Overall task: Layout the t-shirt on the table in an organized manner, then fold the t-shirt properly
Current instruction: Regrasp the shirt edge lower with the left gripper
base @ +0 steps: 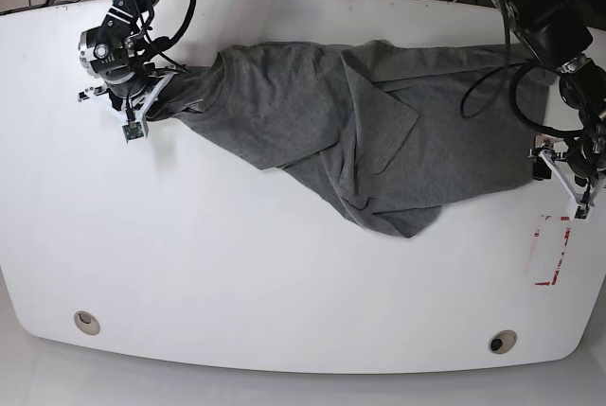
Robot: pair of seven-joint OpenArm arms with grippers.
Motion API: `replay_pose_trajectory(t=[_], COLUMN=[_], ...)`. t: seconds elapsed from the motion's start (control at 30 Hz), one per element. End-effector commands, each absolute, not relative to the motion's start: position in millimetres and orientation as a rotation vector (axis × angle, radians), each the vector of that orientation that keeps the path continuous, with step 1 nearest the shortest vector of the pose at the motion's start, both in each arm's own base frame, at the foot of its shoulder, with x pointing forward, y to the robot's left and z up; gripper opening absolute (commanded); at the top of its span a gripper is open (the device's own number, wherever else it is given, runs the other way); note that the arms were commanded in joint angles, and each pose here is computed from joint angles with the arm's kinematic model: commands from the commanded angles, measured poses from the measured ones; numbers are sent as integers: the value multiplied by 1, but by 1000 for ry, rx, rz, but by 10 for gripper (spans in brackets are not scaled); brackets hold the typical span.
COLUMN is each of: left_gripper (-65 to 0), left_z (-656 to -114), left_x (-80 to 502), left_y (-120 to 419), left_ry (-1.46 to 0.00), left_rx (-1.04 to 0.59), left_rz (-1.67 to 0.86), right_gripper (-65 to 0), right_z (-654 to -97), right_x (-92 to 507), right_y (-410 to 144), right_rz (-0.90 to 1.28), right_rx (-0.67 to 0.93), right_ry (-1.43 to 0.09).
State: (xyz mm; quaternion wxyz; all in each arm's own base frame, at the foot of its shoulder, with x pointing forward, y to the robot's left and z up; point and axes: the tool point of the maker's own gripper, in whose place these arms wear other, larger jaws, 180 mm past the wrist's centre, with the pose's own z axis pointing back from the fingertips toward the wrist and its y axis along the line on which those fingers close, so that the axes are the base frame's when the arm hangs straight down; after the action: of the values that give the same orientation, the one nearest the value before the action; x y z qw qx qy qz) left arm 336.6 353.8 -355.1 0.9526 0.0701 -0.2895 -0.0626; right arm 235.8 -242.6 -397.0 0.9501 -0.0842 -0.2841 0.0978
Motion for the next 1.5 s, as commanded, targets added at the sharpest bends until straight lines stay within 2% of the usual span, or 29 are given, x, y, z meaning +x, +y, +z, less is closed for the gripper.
replay_pose_trajectory(t=[0.0,0.67,0.8,0.87,0.93,1.03,1.33,1.47], left_gripper=[-164,-174,-293,-389,-522,-650,-650,-650], left_z=[-347,-412,-417,-419,-420,-421,-379,-335], left_x=[353,366,364,363,365,366,377,384], left_y=[351,309,306,304,296,288,296,300], left_ry=[-635,-571,-559,-552,-555,-558,-666,-750], left_rx=[132,-77,-84,-85,-95,-106,-3,95], left_rz=[-150,-147,-152,-161,-170,-178,-237,-288], right_gripper=[-648,-648,-648,-648,-648,-648,-648,-648], right_z=[-387,-386,-382,-382,-381,-381,-370,-355], right_x=[244,244,248,250,250,250,262,279], right_y=[-247,-247,-247,-247,-247,-247,-249,-251], right_rz=[199,199,199,199,199,199,199,199], right_rx=[-190,-192,-194,-195,-195,-196,-211,-223], right_ry=[-614,-618,-630,-633,-635,-636,-672,-720])
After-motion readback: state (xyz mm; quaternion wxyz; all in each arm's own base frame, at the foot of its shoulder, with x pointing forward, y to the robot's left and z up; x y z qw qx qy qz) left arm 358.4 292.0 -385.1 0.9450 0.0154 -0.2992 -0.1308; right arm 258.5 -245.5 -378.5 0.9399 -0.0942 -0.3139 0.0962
